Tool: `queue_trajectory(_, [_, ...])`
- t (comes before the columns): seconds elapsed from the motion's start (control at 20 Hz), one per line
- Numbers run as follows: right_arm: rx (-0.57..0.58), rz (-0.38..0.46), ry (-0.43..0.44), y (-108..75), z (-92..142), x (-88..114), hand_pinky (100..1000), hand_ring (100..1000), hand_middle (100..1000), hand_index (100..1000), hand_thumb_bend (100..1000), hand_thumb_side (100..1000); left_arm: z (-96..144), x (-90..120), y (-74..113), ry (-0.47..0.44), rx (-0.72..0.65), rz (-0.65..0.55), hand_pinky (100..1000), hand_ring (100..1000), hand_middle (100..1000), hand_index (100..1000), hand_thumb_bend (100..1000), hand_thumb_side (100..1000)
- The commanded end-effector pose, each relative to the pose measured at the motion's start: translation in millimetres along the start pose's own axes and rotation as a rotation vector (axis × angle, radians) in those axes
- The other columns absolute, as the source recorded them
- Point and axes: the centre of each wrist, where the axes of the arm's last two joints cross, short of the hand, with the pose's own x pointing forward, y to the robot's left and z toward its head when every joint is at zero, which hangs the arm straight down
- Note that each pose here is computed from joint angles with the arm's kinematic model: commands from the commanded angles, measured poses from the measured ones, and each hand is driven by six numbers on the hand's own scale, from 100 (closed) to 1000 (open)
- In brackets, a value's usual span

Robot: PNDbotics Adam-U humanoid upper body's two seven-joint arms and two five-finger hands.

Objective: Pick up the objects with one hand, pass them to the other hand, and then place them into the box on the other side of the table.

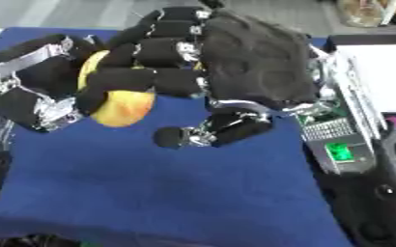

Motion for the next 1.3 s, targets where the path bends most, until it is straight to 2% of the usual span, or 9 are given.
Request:
queue_trajectory(0.05, [0.009, 0.052, -0.021, -7.6, -3.0, -1.2, 745, 829, 809, 976, 432, 183, -4.9, 11.2, 2.9, -0.013, -0.012, -0.039, 752, 401, 287, 501, 100, 340])
queue_trajectory(0.6, [0.001, 0.112, 0.014, -3.4, -5.1, -1.9, 733, 825, 837, 1000, 430, 194, -12.6, 10.1, 0.9, 0.006, -0.041, -0.031, 753, 402, 288, 507, 100, 340])
queue_trajectory(0.9, [0.02, 0.114, 0.017, 0.8, -4.5, -1.7, 743, 831, 843, 1000, 428, 201, -14.2, 8.9, -0.2, 0.03, -0.072, -0.025, 753, 404, 293, 512, 100, 335])
queue_trajectory(1.05, [0.029, 0.107, 0.014, 2.4, -3.7, -1.8, 747, 833, 842, 1000, 395, 200, -14.3, 8.9, -0.1, 0.041, -0.088, -0.026, 753, 404, 295, 513, 100, 332])
queue_trajectory(1.3, [0.035, 0.079, 0.008, 4.9, -3.0, -1.9, 742, 821, 802, 976, 254, 165, -14.3, 9.3, -0.2, 0.052, -0.107, -0.032, 753, 406, 297, 515, 100, 327])
